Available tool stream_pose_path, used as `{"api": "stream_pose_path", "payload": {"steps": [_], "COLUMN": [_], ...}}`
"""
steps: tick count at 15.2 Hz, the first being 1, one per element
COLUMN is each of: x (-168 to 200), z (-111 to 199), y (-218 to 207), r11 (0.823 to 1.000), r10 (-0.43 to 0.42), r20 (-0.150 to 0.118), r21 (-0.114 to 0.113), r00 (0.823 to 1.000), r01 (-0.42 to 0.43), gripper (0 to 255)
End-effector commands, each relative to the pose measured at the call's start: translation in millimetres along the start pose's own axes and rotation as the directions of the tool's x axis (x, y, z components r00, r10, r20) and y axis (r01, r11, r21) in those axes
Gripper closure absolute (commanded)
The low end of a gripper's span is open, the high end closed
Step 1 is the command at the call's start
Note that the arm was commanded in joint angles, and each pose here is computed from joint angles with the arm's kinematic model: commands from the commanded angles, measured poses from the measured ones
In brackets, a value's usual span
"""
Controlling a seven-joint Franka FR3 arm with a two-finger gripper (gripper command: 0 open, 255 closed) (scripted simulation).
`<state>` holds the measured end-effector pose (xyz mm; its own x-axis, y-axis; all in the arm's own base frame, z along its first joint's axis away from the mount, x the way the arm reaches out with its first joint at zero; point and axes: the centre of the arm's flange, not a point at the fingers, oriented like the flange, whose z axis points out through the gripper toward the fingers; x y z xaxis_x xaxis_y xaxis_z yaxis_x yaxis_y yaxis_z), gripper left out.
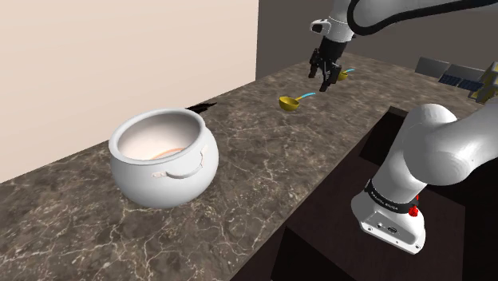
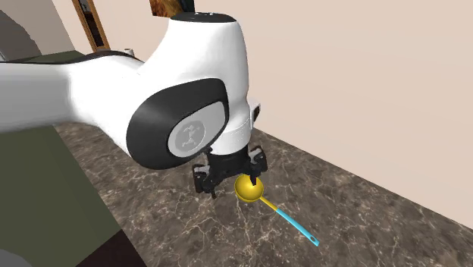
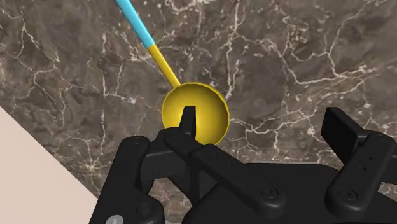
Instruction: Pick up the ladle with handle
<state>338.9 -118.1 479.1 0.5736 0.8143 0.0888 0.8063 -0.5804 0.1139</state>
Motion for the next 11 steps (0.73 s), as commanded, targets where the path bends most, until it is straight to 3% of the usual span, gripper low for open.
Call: {"api": "stream_pose_path", "payload": {"steps": [1,3,5,9,11], "x": [-6.6,-9.3,-9.8,-4.3,-5.2], "z": [24.1,43.2,62.4,100.3,110.7], "y": [17.6,36.0,54.6,91.2,90.0], "r11": [0.994,0.977,0.949,0.864,0.864], "r10": [-0.113,-0.215,-0.315,-0.503,-0.503], "r20": [-0.013,-0.026,-0.039,-0.062,-0.062], "r21": [-0.005,-0.008,-0.013,-0.026,-0.026], "r00": [0.994,0.976,0.948,0.862,0.862], "r01": [0.113,0.215,0.315,0.503,0.503], "gripper": [0,0,0,0,0]}}
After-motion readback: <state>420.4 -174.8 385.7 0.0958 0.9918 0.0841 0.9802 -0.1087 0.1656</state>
